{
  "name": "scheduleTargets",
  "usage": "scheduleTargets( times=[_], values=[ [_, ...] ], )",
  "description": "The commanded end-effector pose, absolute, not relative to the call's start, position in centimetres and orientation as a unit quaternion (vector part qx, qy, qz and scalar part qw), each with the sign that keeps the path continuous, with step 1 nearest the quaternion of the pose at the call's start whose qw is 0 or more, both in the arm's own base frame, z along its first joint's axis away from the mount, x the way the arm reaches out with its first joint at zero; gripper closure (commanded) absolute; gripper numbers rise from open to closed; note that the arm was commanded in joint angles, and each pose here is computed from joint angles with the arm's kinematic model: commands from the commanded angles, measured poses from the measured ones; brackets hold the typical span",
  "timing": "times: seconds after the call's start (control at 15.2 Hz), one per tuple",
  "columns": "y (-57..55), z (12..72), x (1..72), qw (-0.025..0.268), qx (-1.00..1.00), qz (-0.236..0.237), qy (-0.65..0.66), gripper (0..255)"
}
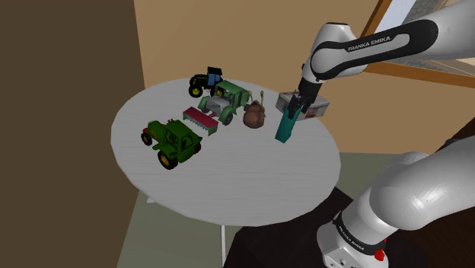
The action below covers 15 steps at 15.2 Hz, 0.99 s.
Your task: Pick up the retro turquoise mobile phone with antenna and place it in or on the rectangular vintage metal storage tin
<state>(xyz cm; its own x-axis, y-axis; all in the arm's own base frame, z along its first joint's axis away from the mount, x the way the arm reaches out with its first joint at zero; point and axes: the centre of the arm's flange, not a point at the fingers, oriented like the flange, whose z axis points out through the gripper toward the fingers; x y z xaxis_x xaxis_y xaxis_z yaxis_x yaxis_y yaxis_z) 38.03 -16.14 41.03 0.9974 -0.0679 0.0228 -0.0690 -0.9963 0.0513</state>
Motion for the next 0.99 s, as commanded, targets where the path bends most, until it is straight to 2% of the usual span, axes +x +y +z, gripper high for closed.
scheduleTargets(
  times=[0.0, 0.59, 0.92],
  values=[
    [-16.1, 41.0, 38.0, 0.026, 0.999, 0.011, -0.034, 255],
    [-16.1, 41.0, 38.0, 0.026, 0.999, 0.011, -0.034, 255],
    [-16.1, 43.7, 38.0, 0.026, 0.999, 0.011, -0.034, 255]
  ],
)
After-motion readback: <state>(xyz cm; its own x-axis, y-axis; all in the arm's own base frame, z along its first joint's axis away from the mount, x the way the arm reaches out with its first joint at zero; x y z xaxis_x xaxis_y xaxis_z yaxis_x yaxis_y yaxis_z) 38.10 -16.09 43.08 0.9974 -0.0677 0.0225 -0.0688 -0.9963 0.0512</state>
